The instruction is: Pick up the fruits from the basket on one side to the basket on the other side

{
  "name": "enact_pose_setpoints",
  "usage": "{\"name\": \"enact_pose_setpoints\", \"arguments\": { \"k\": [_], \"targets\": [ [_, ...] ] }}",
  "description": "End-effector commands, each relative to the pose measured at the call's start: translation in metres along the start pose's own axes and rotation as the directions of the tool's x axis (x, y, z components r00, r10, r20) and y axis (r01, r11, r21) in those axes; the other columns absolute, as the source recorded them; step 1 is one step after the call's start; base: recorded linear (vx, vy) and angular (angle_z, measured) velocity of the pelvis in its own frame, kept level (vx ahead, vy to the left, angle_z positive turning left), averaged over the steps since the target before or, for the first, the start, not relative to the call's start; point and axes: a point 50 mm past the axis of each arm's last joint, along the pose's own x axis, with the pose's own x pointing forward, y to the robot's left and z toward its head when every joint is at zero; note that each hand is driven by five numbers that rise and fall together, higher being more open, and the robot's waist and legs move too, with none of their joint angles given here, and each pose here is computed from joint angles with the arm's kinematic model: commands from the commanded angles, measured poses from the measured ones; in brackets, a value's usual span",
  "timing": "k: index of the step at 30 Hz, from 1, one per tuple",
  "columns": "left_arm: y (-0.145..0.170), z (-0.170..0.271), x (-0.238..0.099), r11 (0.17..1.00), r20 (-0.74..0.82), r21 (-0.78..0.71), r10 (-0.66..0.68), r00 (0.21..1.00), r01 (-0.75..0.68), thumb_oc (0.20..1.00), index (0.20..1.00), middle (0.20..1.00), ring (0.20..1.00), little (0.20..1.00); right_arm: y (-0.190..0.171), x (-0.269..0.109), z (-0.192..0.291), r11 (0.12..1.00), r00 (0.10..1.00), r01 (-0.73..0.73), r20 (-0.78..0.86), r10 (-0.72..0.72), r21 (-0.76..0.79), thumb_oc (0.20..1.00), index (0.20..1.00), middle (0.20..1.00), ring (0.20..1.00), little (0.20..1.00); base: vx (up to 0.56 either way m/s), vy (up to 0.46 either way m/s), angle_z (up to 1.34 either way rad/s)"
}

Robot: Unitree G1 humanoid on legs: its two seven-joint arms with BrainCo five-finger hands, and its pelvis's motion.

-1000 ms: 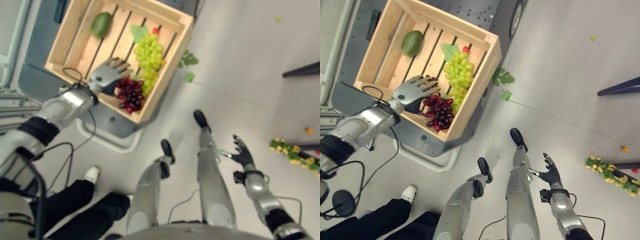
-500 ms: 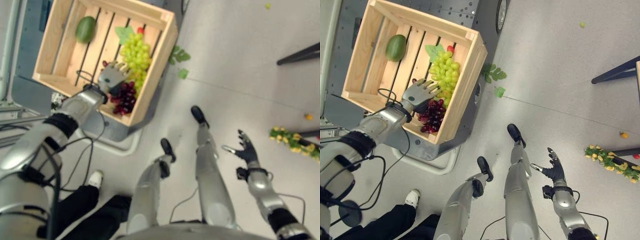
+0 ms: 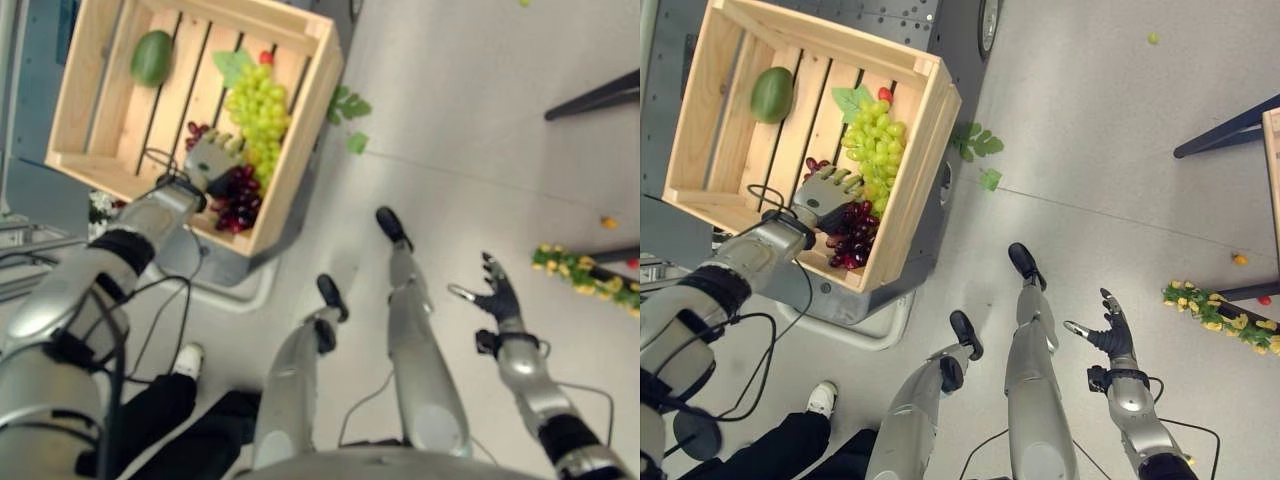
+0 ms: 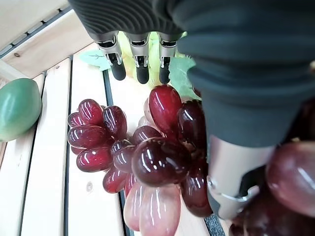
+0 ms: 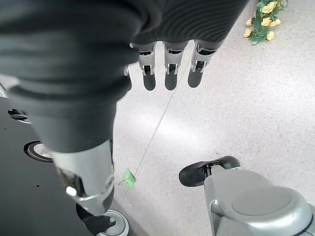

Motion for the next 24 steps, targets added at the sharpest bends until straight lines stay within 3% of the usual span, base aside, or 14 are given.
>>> {"name": "enact_pose_setpoints", "arguments": {
  "k": [1,10,17,18,19,20,24],
  "targets": [
    [-0.001,-0.024,-0.014,0.994,0.013,0.095,-0.047,0.999,0.046,1.0,1.0,1.0,1.0,1.0,-0.014,0.002,0.019,1.0,0.994,0.03,0.104,-0.03,0.006,1.0,1.0,1.0,1.0,1.0,0.0,0.0,0.0],
    [-0.018,-0.035,-0.034,0.986,0.02,0.126,-0.11,0.994,0.107,1.0,1.0,1.0,1.0,1.0,-0.013,0.006,0.023,1.0,0.993,0.021,0.116,-0.02,-0.008,1.0,1.0,1.0,1.0,1.0,0.0,0.001,0.0],
    [-0.055,-0.027,-0.042,0.97,-0.024,0.093,-0.225,0.974,0.226,1.0,1.0,1.0,1.0,1.0,-0.011,0.009,0.029,1.0,0.99,0.012,0.143,-0.01,-0.008,1.0,1.0,1.0,1.0,1.0,0.0,0.002,-0.01],
    [-0.061,-0.024,-0.042,0.967,-0.042,0.071,-0.241,0.97,0.244,0.555,0.555,0.555,0.555,0.555,-0.011,0.009,0.03,1.0,0.989,0.012,0.147,-0.011,-0.007,1.0,1.0,1.0,1.0,1.0,0.0,0.0,0.0],
    [-0.064,-0.023,-0.042,0.964,-0.06,0.062,-0.254,0.965,0.257,0.479,0.479,0.479,0.479,0.479,-0.01,0.009,0.031,1.0,0.988,0.01,0.151,-0.009,-0.005,1.0,1.0,1.0,1.0,1.0,-0.01,0.016,-0.04],
    [-0.079,-0.016,-0.045,0.95,-0.086,0.031,-0.306,0.948,0.31,0.2,0.2,0.2,0.2,0.2,-0.01,0.009,0.034,1.0,0.987,0.012,0.161,-0.012,-0.002,1.0,1.0,1.0,1.0,1.0,-0.01,0.01,-0.06],
    [-0.091,-0.003,-0.046,0.936,-0.083,-0.003,-0.351,0.933,0.352,0.2,0.2,0.2,0.2,0.2,-0.011,0.01,0.036,1.0,0.985,0.013,0.17,-0.013,0.004,1.0,1.0,1.0,1.0,1.0,0.0,0.004,-0.04]
  ]
}}
